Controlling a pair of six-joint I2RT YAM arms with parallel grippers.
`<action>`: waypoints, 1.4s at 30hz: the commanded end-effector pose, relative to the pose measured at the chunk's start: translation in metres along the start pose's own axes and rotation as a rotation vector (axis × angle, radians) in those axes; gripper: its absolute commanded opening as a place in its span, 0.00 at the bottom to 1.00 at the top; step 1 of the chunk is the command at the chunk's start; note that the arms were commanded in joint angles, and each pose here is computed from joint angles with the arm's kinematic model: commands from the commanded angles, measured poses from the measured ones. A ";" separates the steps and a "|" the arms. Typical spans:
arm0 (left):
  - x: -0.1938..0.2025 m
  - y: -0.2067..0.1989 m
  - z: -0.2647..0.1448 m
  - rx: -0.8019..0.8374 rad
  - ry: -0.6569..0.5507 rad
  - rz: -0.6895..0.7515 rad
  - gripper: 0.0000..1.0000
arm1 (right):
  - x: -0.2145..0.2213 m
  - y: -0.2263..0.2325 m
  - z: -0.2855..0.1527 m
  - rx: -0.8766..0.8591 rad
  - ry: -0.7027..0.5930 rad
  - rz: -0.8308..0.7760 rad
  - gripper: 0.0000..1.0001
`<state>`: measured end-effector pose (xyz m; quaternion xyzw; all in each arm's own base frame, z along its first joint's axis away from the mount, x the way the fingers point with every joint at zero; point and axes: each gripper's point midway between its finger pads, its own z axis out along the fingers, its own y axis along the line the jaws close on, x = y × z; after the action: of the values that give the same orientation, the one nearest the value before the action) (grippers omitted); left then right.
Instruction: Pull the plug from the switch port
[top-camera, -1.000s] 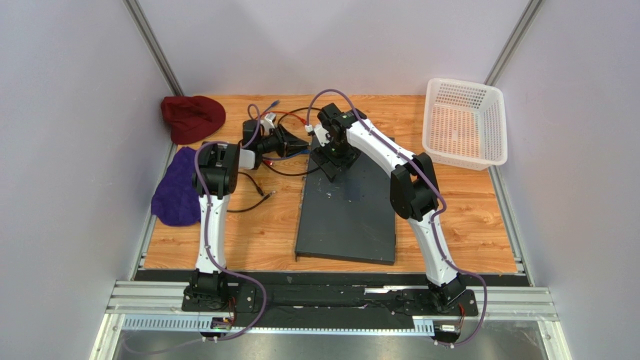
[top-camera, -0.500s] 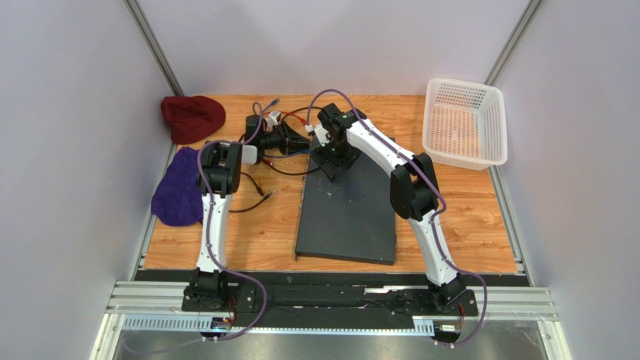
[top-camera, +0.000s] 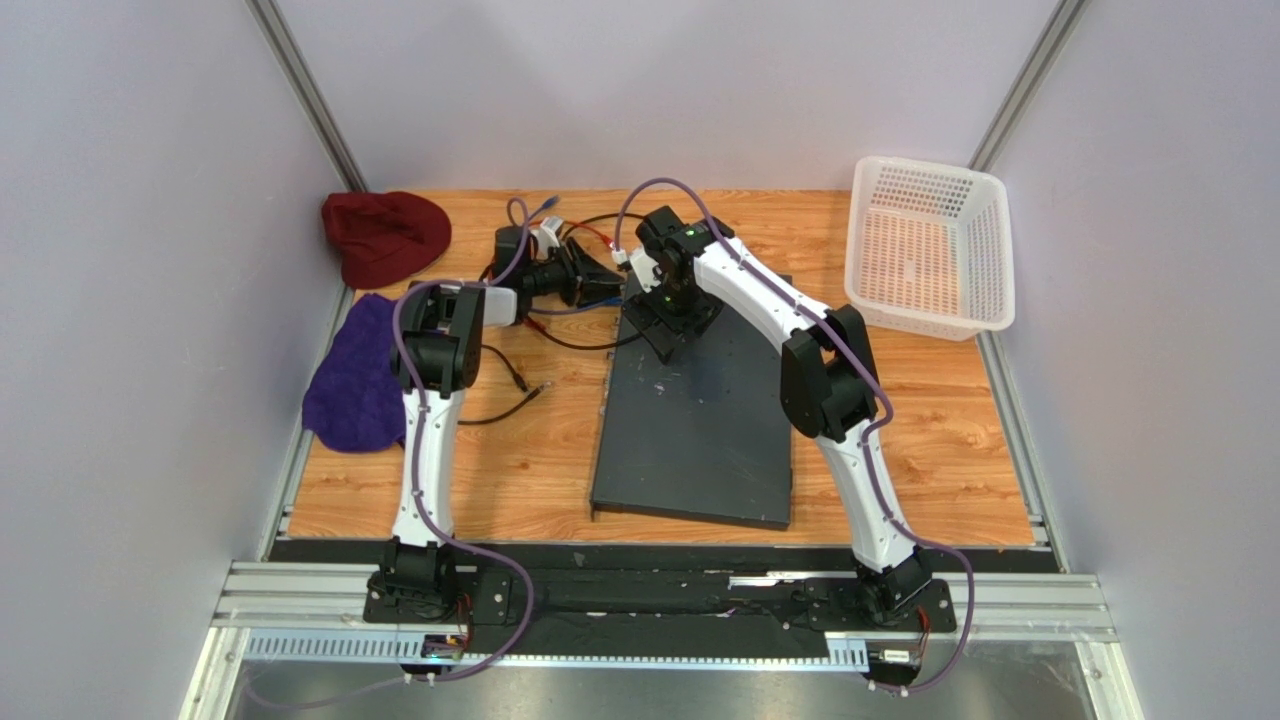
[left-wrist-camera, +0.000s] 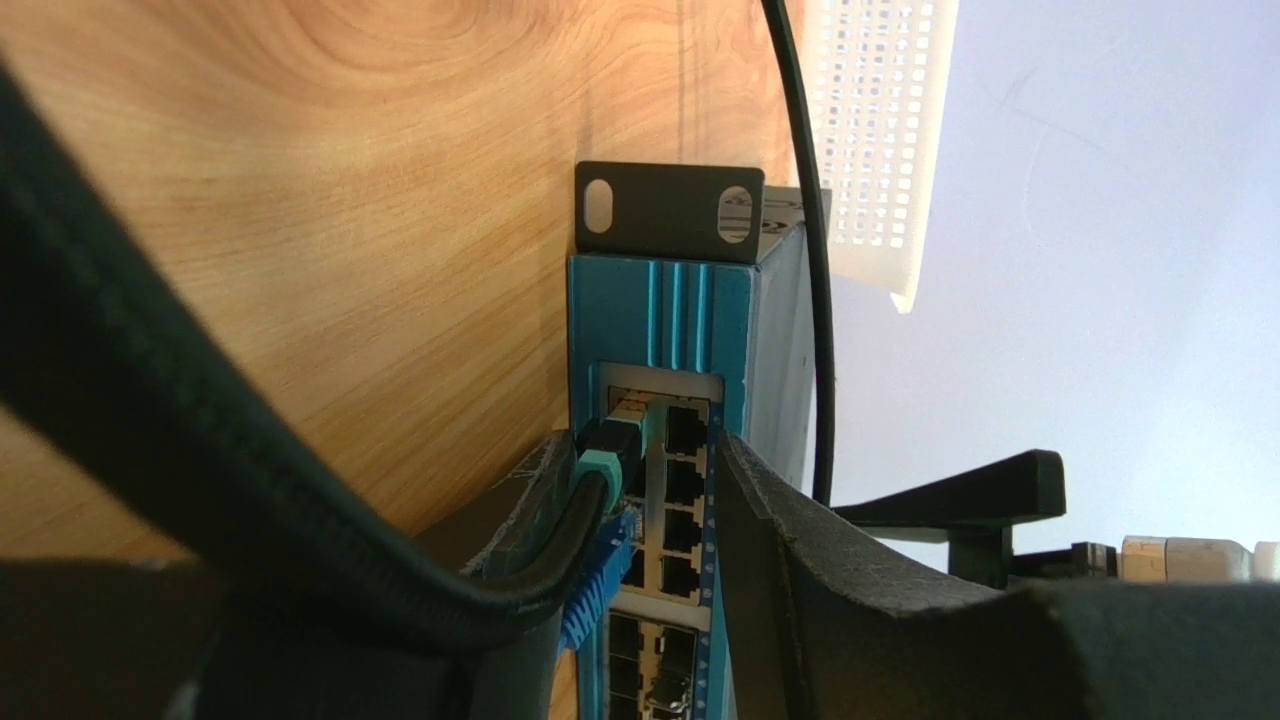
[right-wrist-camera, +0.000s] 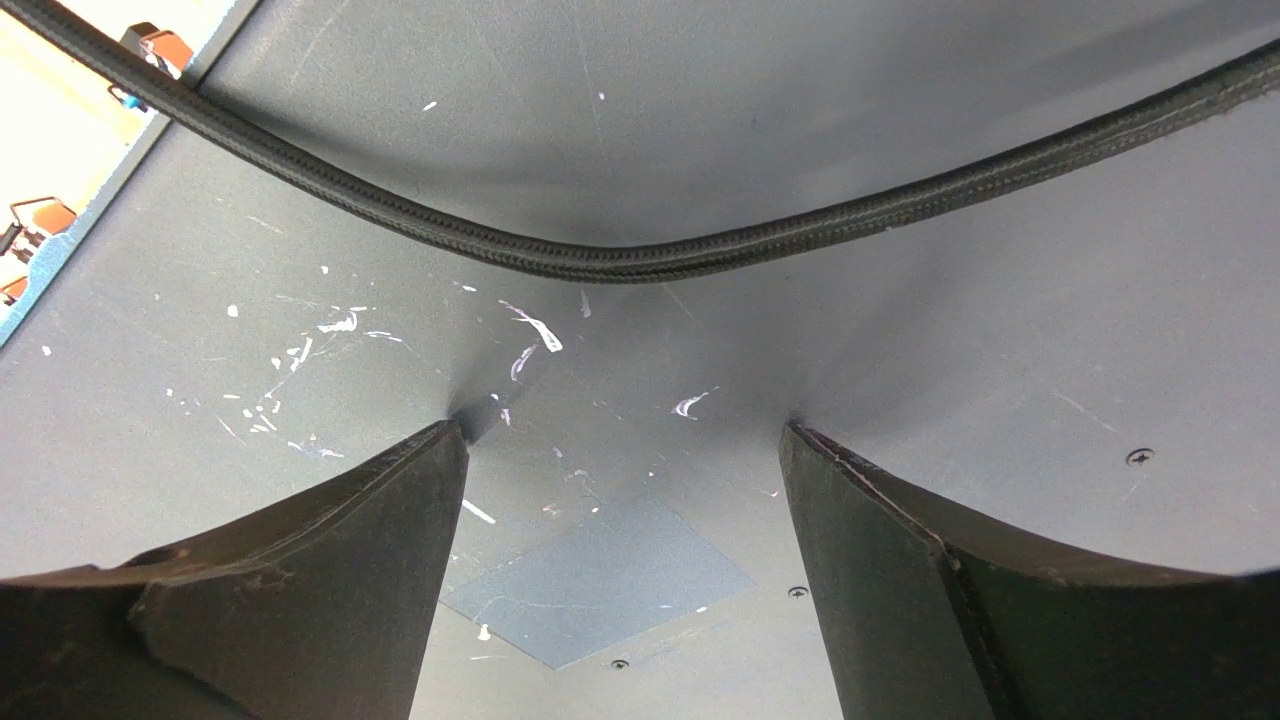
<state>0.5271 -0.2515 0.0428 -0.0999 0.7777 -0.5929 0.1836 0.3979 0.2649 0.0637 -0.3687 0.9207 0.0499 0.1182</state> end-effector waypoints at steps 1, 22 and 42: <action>0.032 -0.026 0.030 0.031 0.041 0.117 0.49 | 0.001 0.008 0.033 -0.044 0.012 -0.003 0.85; 0.089 -0.030 0.054 -0.001 0.031 -0.141 0.52 | 0.001 0.020 0.031 -0.045 0.012 -0.031 0.86; 0.092 -0.031 0.076 0.108 0.009 -0.177 0.53 | 0.006 0.023 0.038 -0.053 0.034 -0.045 0.86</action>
<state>0.5433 -0.2750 0.0495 -0.2667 0.7159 -0.5923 0.2560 0.3978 0.2667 0.0635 -0.3809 0.9148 0.0439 0.1273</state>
